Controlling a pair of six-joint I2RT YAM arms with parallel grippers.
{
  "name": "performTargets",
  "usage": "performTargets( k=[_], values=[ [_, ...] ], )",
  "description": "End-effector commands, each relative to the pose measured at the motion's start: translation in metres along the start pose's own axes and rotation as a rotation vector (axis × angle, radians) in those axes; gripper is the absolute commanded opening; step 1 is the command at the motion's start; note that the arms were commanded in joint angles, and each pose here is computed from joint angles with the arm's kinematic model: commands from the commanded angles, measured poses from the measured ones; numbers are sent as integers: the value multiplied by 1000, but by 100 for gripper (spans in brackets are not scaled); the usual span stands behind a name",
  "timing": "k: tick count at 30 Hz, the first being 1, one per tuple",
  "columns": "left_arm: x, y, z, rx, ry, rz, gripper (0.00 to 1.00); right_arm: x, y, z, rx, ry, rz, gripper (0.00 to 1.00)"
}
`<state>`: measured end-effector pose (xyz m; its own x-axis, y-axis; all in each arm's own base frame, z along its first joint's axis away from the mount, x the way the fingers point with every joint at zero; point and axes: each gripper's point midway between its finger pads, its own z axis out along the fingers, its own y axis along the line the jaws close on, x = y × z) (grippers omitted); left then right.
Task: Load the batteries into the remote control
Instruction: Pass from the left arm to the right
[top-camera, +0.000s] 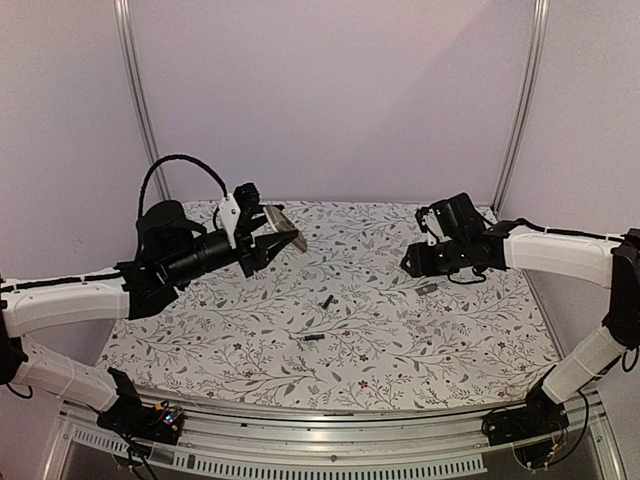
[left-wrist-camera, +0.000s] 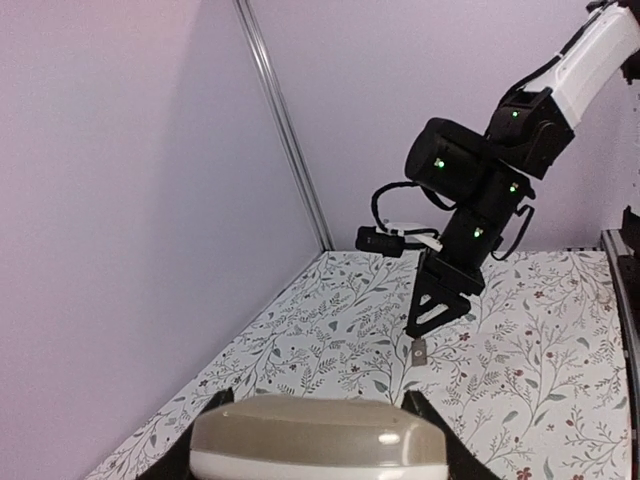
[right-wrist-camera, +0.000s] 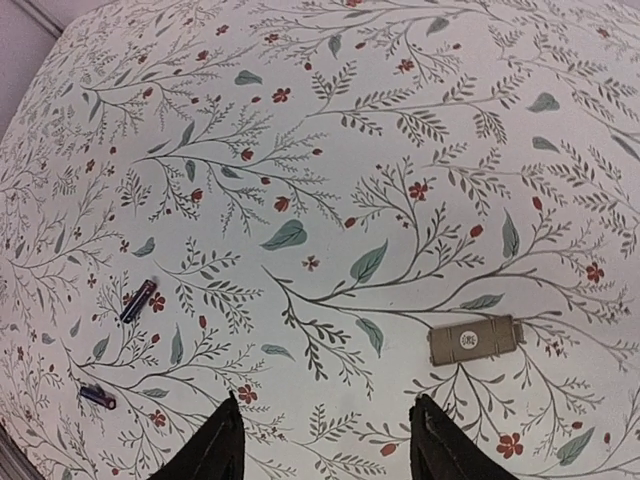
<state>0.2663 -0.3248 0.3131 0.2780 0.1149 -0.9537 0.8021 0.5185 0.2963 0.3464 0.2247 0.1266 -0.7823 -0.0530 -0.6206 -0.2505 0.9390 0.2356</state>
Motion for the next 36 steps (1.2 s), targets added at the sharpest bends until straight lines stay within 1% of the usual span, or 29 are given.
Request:
performTargets(
  k=[1,2,3,4,6,7,8,9,12,17,20,22,24,27,30,31,35,36],
  values=[
    [-9,-24,-20,88,-17,-34,0,-7,89,-27,-273,-109,-399,58],
    [-15,-32,-25,124,-29,-34,0,5,136,-56,-365,-204,-618,63],
    [-22,-39,-31,163,-47,-34,0,16,164,-75,-433,-279,-766,68],
    [-29,-48,-37,212,-68,-34,0,20,185,-99,-499,-386,-929,71],
    [-43,-64,-51,307,-119,-20,0,24,213,-144,-690,-544,-1061,80],
    [-48,-73,-56,347,-144,-3,0,25,222,-164,-769,-607,-1094,83],
    [-53,-81,-61,377,-164,21,0,24,230,-176,-813,-656,-1120,85],
    [-55,-88,-64,396,-178,44,0,21,237,-183,-834,-680,-1127,86],
    [-62,-102,-70,442,-210,75,0,17,255,-191,-872,-692,-1130,96],
    [-63,-113,-69,479,-219,92,0,29,288,-193,-944,-687,-1162,98],
    [-66,-116,-67,485,-235,98,0,33,300,-186,-925,-686,-1186,96],
    [-67,-118,-66,491,-245,97,0,34,305,-183,-934,-678,-1179,93],
    [-66,-120,-64,499,-243,92,0,31,309,-181,-935,-670,-1166,84],
    [-64,-122,-63,502,-237,87,0,29,312,-175,-931,-650,-1134,63],
    [-63,-121,-62,493,-233,87,0,25,311,-174,-909,-658,-1109,37],
    [-62,-121,-61,491,-231,86,0,25,310,-174,-902,-656,-1106,31],
    [-60,-117,-58,463,-215,84,1,25,304,-174,-879,-650,-1091,23],
    [-59,-112,-55,435,-205,73,27,24,300,-172,-861,-641,-1085,21]
  ],
)
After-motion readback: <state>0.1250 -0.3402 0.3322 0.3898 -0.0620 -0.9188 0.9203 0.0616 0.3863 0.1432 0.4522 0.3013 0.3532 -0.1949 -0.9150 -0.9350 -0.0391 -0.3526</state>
